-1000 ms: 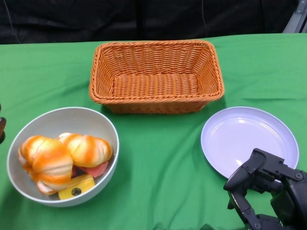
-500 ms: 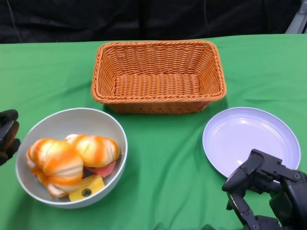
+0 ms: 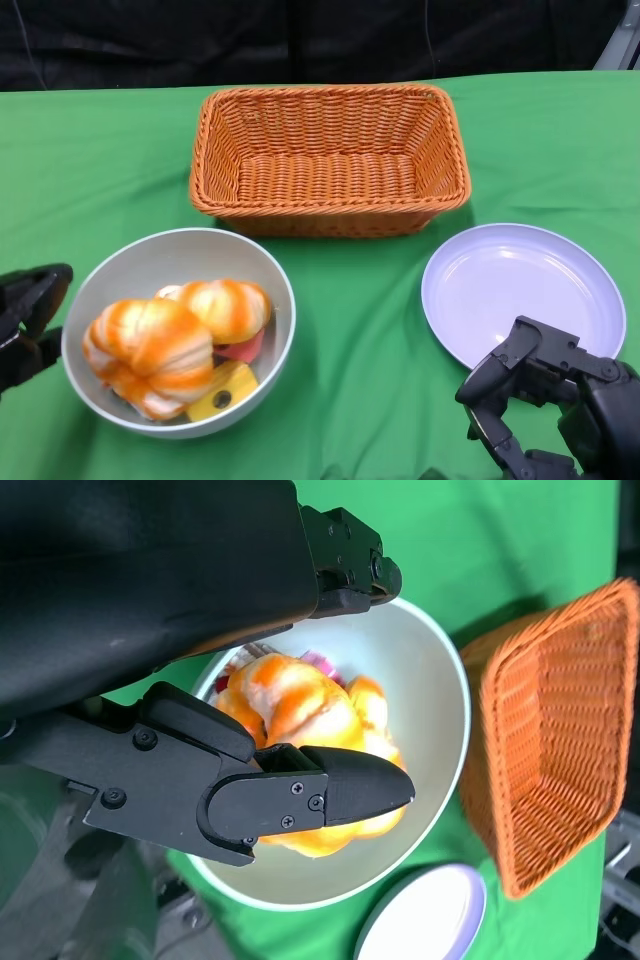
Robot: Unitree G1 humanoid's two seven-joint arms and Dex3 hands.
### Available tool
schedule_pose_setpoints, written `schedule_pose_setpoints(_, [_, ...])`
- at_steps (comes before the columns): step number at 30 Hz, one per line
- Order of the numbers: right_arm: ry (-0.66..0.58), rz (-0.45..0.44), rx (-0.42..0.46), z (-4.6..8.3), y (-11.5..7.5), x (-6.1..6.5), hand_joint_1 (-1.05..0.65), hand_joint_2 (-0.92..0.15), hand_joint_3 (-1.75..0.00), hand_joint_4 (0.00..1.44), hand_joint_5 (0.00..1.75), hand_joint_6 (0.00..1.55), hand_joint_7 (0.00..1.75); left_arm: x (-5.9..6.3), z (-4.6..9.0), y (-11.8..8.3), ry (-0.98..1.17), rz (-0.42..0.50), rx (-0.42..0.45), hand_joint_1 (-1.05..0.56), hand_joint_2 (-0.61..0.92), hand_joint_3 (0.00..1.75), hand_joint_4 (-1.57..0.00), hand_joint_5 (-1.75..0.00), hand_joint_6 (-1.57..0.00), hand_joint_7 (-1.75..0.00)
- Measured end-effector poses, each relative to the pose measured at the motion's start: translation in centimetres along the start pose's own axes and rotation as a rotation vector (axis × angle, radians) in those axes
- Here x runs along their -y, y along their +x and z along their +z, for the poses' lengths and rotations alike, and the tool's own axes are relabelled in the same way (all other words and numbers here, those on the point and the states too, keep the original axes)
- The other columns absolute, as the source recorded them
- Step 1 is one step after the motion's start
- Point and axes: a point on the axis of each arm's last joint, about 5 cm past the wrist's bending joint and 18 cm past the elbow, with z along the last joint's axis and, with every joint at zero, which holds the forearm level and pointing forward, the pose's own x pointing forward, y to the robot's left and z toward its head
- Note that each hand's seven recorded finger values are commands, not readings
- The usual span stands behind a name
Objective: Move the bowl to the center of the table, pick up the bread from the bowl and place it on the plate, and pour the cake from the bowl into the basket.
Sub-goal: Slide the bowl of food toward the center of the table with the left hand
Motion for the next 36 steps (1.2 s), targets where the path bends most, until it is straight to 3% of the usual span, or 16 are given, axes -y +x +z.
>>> schedule_pose_setpoints(8, [-0.002,0.003,-0.001,0.0,0.0,-0.3,-0.2,-0.64,-0.78,0.73,1.5,0.72,1.25,0.7,-0.1,-0.4,-0.07,-0.137,-0.059,-0.7,0.92,0.58,-0.01,0.0,-0.04,-0.01])
schedule_pose_setpoints(22, [0.006,-0.006,0.004,0.1,0.1,-0.7,-0.21,-0.64,-0.78,0.74,1.51,0.73,1.25,2.6,0.2,-0.8,0.028,-0.217,-0.093,-0.74,0.92,0.58,-0.08,-0.04,-0.06,-0.01])
schedule_pose_setpoints(36, [0.012,-0.007,0.011,0.1,0.3,-0.9,-0.18,-0.62,-0.81,0.74,1.5,0.73,1.24,4.3,0.0,0.7,0.086,-0.321,-0.147,-0.72,0.92,0.57,-0.13,-0.05,-0.08,-0.01])
